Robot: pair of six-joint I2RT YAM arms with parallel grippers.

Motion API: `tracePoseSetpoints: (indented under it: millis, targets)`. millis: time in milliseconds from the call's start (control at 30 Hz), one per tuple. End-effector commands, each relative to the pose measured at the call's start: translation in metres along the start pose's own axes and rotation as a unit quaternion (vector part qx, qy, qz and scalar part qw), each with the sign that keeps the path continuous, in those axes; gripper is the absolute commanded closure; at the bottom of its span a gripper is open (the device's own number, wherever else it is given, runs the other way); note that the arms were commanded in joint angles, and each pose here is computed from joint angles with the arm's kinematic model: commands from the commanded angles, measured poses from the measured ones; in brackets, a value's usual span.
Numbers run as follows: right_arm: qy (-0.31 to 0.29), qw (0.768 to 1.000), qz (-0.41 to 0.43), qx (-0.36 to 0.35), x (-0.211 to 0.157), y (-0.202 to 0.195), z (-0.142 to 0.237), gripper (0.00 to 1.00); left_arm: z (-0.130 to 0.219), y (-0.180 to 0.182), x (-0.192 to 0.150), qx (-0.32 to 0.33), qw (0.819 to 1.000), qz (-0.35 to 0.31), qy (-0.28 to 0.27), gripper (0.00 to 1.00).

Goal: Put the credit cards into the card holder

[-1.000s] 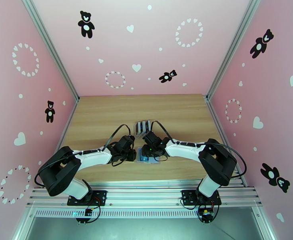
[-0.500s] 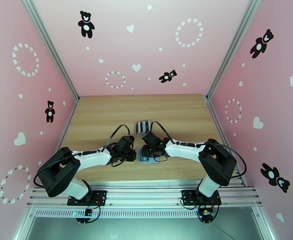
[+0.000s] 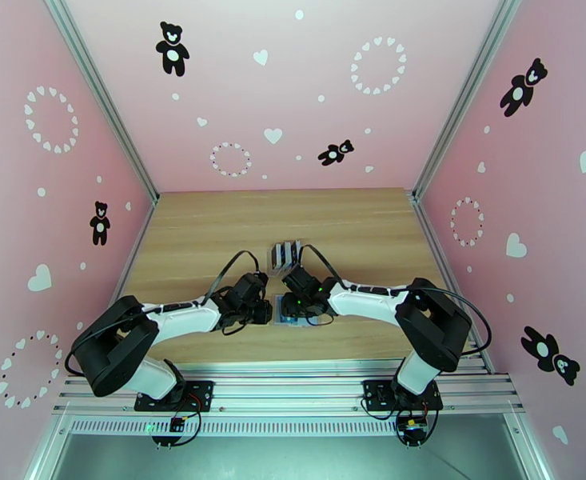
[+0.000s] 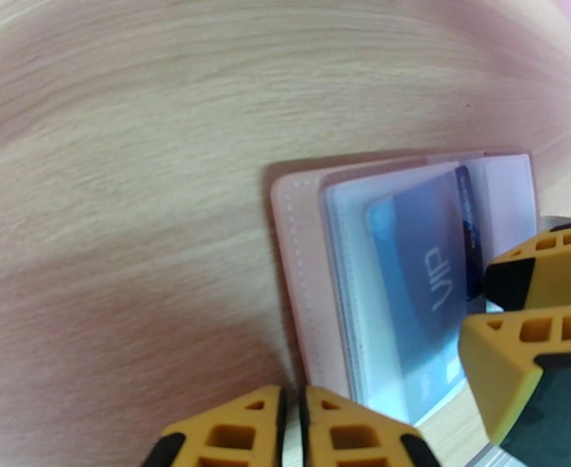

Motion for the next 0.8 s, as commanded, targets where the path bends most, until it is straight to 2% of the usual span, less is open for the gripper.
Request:
tracePoseSetpoints:
  millis: [0, 167, 400, 767]
  targets:
    - [0.002, 1.0, -0.002, 0.017, 0.001, 0.008, 0.0, 0.61, -0.002, 0.002, -0.016, -0.003, 0.999, 0.007, 0.035, 0.83]
    - [0.0, 1.0, -0.002, 0.027, 0.003, 0.01, 0.004, 0.61, -0.004, 0.0, -0.017, 0.002, 0.999, 0.003, 0.038, 0.83]
    - [-0.024, 1.0, 0.014, -0.008, 0.006, 0.004, 0.023, 0.6, -0.001, 0.0, -0.018, 0.004, 0.999, 0.004, 0.034, 0.83]
    - [-0.009, 0.999, 0.002, -0.031, 0.001, -0.015, 0.007, 0.6, -0.002, 0.001, -0.018, 0.007, 0.999, 0.005, 0.035, 0.82]
Point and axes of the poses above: each hand's point on the last joint's axis, 136 mm out from that joint toward the fingers, its own z axis back along the fingers, its own y axis along the line the jaws close on, x = y × z, the point moved 9 cm from there along z, back along the fingers, and after that the axes turned 5 degrees about -z, right-handed, at the moved point
